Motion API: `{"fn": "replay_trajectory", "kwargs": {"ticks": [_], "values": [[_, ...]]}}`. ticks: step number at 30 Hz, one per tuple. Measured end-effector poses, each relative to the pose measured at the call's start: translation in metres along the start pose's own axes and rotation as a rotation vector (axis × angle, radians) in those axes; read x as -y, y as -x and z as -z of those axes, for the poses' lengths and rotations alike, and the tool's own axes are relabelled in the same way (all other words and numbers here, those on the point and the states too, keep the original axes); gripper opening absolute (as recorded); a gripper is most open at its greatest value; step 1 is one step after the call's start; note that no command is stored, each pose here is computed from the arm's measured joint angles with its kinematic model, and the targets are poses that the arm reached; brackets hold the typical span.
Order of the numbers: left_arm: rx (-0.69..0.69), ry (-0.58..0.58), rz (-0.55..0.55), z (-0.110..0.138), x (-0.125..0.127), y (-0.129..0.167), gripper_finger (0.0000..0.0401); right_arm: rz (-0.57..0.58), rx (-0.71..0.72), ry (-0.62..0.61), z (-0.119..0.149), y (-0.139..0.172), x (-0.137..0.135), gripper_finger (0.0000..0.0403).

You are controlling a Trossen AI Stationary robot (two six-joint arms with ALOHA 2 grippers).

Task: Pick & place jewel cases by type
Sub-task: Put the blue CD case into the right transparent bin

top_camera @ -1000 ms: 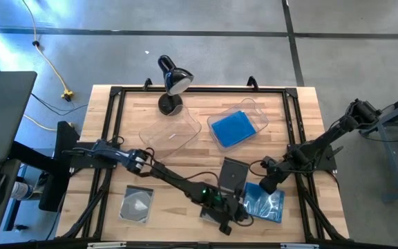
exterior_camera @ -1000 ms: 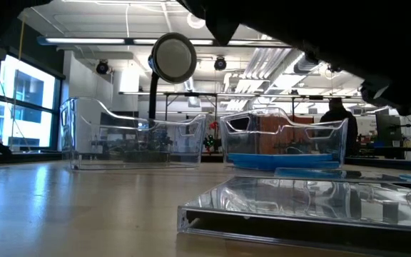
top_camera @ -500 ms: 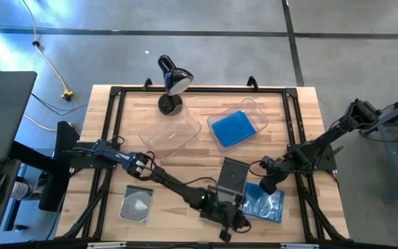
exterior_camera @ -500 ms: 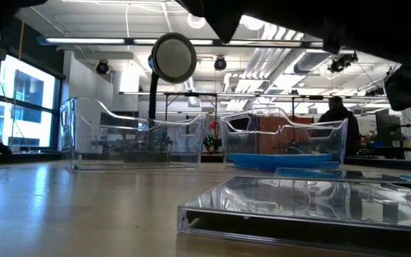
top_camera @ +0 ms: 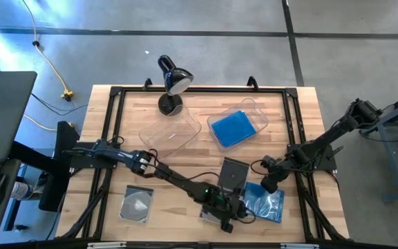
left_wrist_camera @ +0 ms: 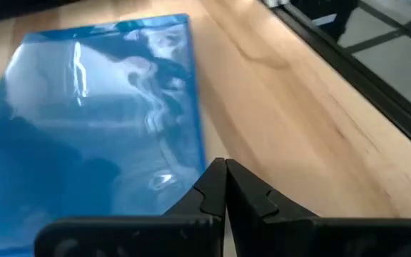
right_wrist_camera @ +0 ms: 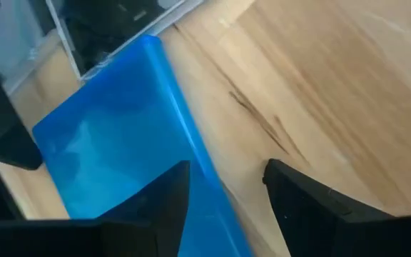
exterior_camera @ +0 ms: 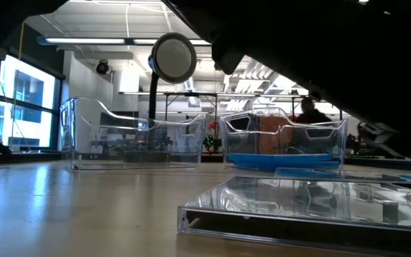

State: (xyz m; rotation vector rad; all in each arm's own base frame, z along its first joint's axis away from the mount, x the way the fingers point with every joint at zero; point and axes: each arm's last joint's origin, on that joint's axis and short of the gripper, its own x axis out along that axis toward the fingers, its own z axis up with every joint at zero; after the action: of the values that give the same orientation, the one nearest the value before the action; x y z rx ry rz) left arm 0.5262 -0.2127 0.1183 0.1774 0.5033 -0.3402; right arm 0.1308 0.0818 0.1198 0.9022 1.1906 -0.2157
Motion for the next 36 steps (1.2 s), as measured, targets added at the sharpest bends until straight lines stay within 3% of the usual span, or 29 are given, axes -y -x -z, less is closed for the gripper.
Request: {"fn": "replay_trajectory", "kwargs": {"ticks": [4, 11, 27, 33, 36], "values": [[-0.004, -0.012, 0.026, 0.002, 0.002, -0.001, 0.0004, -0.028, -0.012, 0.031, 0.0, 0.0, -0.002, 0.0186], [-0.074, 0.04, -0.079, 0.007, -0.014, 0.0, 0.0005, -0.116, -0.018, 0.055, -0.001, -0.001, -0.009, 0.0186], [-0.066, 0.072, -0.079, 0.008, -0.033, 0.0, 0.0005, -0.225, -0.058, 0.075, 0.0, -0.003, -0.011, 0.0186], [-0.067, 0.073, -0.197, 0.01, -0.045, -0.001, 0.0004, -0.406, -0.026, 0.137, -0.003, 0.003, -0.029, 0.0185], [-0.06, 0.095, -0.168, 0.01, -0.05, -0.001, 0.0004, -0.456, 0.029, 0.154, -0.005, 0.005, -0.035, 0.0185]]}}
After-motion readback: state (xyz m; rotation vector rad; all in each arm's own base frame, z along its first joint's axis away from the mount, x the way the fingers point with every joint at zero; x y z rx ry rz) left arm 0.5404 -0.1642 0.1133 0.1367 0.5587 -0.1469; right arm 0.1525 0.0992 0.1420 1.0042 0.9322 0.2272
